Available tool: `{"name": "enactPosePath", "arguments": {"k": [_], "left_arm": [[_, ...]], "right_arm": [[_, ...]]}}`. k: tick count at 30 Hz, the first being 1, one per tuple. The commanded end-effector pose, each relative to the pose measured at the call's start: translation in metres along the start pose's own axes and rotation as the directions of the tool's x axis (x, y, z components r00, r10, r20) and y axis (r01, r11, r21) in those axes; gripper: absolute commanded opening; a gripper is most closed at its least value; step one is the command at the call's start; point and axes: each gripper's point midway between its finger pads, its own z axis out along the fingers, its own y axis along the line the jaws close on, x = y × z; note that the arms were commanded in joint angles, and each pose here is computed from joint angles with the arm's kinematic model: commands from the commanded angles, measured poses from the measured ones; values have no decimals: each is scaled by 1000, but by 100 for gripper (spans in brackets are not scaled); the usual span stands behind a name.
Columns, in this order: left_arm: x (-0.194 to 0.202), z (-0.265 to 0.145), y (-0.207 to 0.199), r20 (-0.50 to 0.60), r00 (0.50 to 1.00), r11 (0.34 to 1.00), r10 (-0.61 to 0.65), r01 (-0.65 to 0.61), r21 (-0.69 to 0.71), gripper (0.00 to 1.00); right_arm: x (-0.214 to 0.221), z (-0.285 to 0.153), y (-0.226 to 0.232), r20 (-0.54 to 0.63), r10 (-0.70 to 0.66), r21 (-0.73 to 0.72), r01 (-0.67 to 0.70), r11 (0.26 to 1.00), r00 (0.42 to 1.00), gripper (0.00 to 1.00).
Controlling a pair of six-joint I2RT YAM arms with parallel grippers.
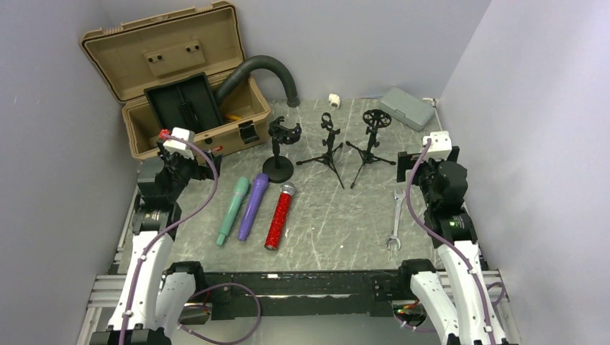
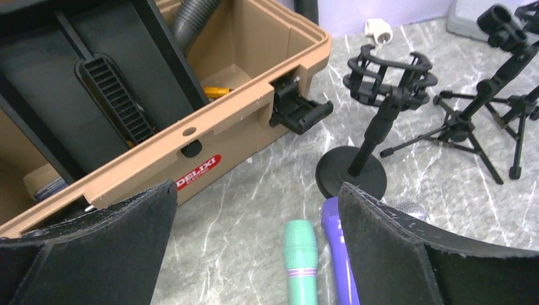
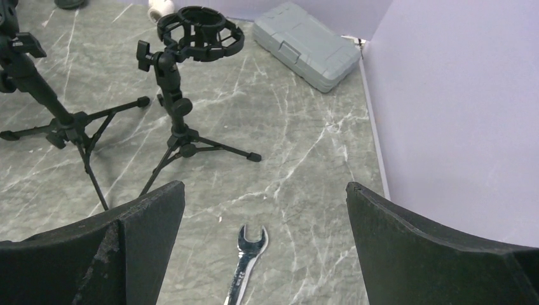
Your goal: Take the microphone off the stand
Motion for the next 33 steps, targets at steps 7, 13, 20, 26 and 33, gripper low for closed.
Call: {"name": "enactPosePath", "arguments": {"k": [7,13,20,26,33], "left_arm": [[-37,-16,-2,188,981,999,47,-45,-15,99],[-24,-12,3,166,986,1000,27,-24,-21,99],[-8,-6,4,139,990,1000,2,-2,0,99],[-6,-6,1,136,991,1000,-7,3,26,99],[-7,-9,-4,120,992,998,-35,28,58,99]], "right_arm": [[-10,-4,-16,51,6,68,-9,998,999,100],[-9,-3,-18,46,-2,77,-2,997,999,100],[-9,-5,-21,47,-15,87,11,996,999,100],[-6,-4,-18,37,-22,70,19,997,999,100],[-4,-3,-16,31,-24,60,22,998,999,100]]}}
